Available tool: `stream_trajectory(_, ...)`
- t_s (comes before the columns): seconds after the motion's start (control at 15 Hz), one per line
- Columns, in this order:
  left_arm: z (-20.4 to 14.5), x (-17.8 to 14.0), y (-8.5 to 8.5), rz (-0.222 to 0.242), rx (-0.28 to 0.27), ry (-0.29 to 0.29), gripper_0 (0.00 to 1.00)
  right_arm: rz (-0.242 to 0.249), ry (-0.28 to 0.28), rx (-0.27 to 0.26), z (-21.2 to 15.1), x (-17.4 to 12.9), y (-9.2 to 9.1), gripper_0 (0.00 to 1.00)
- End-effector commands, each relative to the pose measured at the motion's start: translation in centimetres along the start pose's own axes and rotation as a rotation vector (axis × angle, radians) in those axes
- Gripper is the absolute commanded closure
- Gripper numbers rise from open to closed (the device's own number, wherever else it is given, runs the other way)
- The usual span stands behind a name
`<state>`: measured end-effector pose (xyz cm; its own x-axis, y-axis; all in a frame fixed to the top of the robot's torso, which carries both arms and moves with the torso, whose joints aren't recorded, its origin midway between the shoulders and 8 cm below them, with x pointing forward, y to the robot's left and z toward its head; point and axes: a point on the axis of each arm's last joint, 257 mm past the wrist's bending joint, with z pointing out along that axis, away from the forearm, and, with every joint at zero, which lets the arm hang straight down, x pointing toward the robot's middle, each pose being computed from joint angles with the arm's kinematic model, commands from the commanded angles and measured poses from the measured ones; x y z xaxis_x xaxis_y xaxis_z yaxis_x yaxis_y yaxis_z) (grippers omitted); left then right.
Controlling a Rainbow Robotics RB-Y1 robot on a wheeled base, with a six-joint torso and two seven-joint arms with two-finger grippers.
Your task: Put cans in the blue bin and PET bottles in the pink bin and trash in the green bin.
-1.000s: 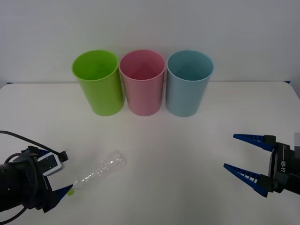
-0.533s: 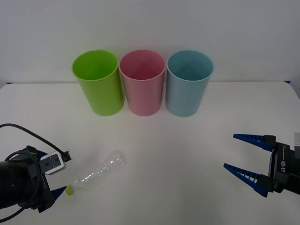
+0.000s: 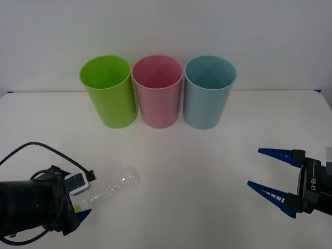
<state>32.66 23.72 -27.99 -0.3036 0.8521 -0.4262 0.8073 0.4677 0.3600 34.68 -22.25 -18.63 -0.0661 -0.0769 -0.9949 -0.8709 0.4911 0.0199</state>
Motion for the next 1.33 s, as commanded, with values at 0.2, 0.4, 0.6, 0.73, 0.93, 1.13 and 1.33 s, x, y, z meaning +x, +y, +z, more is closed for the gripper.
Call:
stream_trajectory(0.2, 2.5, -0.4, 1.0, -0.011, -0.045, -0.01, 0.16, 0.0, 0.0, 0.0, 0.0, 0.0, 0.0, 0.02)
stream_trajectory(0.4, 2.7, -0.2, 0.6, -0.014, -0.036, -0.004, 0.17, 0.0, 0.0, 0.0, 0.0, 0.0, 0.0, 0.02)
stream_trajectory(0.6, 3.1, 0.4, 0.2, -0.019, -0.025, 0.01, 0.18, 0.0, 0.0, 0.0, 0.0, 0.0, 0.0, 0.02)
stream_trajectory(0.73, 3.7, 0.5, -0.1, -0.027, -0.013, 0.013, 0.18, 0.0, 0.0, 0.0, 0.0, 0.0, 0.0, 0.02)
stream_trajectory(0.93, 4.4, -0.6, -0.8, -0.052, 0.031, -0.021, 0.18, 0.0, 0.0, 0.0, 0.0, 0.0, 0.0, 0.02)
stream_trajectory(1.13, 5.5, -1.5, -0.8, -0.05, 0.04, -0.055, 0.18, 0.0, 0.0, 0.0, 0.0, 0.0, 0.0, 0.02)
stream_trajectory(1.33, 7.1, -2.8, -0.4, -0.078, 0.041, -0.087, 0.18, 0.0, 0.0, 0.0, 0.0, 0.0, 0.0, 0.01)
